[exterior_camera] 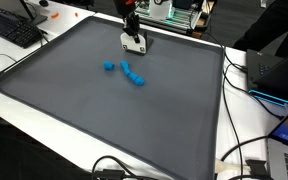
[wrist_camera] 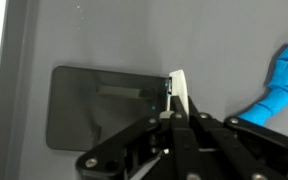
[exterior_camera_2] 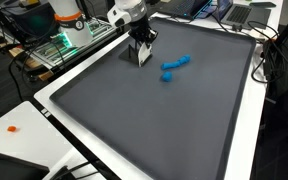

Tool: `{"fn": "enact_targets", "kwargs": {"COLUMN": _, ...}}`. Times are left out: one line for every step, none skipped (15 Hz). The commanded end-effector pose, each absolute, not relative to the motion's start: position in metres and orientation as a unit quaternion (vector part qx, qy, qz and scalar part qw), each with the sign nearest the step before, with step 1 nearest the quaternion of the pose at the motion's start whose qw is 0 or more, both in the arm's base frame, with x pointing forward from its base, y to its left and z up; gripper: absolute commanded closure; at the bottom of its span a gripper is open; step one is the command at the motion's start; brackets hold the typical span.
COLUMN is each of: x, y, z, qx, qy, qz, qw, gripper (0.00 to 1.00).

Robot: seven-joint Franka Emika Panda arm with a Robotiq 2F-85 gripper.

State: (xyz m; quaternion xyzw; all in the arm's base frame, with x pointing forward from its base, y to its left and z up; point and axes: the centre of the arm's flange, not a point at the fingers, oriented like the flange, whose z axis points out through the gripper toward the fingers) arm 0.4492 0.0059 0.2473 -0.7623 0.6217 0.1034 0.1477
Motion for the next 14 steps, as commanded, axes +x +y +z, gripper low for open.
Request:
{"fn": "enact_targets", "kwargs": {"x": 0.4430, "y": 0.0125, "z": 0.2327, "qx": -0.757, "qy": 0.629, "qz": 0.105, "qw": 0.139, "gripper": 0.99}}
{"fn": "enact_targets", "kwargs": {"x": 0.4432, "y": 0.0137, "z": 0.2324, "qx": -0.759, "qy": 0.628, "qz": 0.106, "qw": 0.138, "gripper": 0.99}}
{"fn": "enact_targets", "kwargs": {"x": 0.4434, "y": 0.0142, "z": 0.2322, "qx": -0.760, "qy": 0.627, "qz": 0.106, "qw": 0.136, "gripper": 0.99}}
{"fn": "enact_targets", "kwargs": {"x": 0.4436, "y": 0.0145, "z": 0.2320, "qx": -0.760, "qy": 0.627, "qz": 0.107, "qw": 0.135, "gripper": 0.99}}
{"fn": "enact_targets", "kwargs": {"x": 0.4436, "y": 0.0147, "z": 0.2320, "qx": -0.760, "qy": 0.627, "qz": 0.107, "qw": 0.134, "gripper": 0.99}}
{"fn": "enact_targets", "kwargs": {"x": 0.4437, "y": 0.0148, "z": 0.2323, "qx": -0.761, "qy": 0.626, "qz": 0.107, "qw": 0.134, "gripper": 0.99}}
{"fn": "enact_targets", "kwargs": {"x": 0.4435, "y": 0.0148, "z": 0.2328, "qx": -0.761, "qy": 0.626, "qz": 0.109, "qw": 0.134, "gripper": 0.99}}
{"fn": "enact_targets", "kwargs": {"x": 0.4434, "y": 0.0142, "z": 0.2337, "qx": -0.760, "qy": 0.625, "qz": 0.112, "qw": 0.138, "gripper": 0.71}}
{"fn": "enact_targets", "kwargs": {"x": 0.4432, "y": 0.0139, "z": 0.2342, "qx": -0.761, "qy": 0.623, "qz": 0.114, "qw": 0.141, "gripper": 0.70}}
{"fn": "enact_targets", "kwargs": {"x": 0.4423, "y": 0.0140, "z": 0.2332, "qx": -0.761, "qy": 0.622, "qz": 0.116, "qw": 0.141, "gripper": 0.65}}
{"fn": "enact_targets", "kwargs": {"x": 0.4416, "y": 0.0142, "z": 0.2329, "qx": -0.762, "qy": 0.621, "qz": 0.118, "qw": 0.141, "gripper": 0.57}}
{"fn": "enact_targets", "kwargs": {"x": 0.4411, "y": 0.0143, "z": 0.2328, "qx": -0.764, "qy": 0.619, "qz": 0.119, "qw": 0.140, "gripper": 0.50}}
{"fn": "enact_targets", "kwargs": {"x": 0.4406, "y": 0.0141, "z": 0.2341, "qx": -0.765, "qy": 0.617, "qz": 0.119, "qw": 0.140, "gripper": 0.41}}
{"fn": "enact_targets", "kwargs": {"x": 0.4404, "y": 0.0139, "z": 0.2359, "qx": -0.766, "qy": 0.616, "qz": 0.118, "qw": 0.140, "gripper": 0.34}}
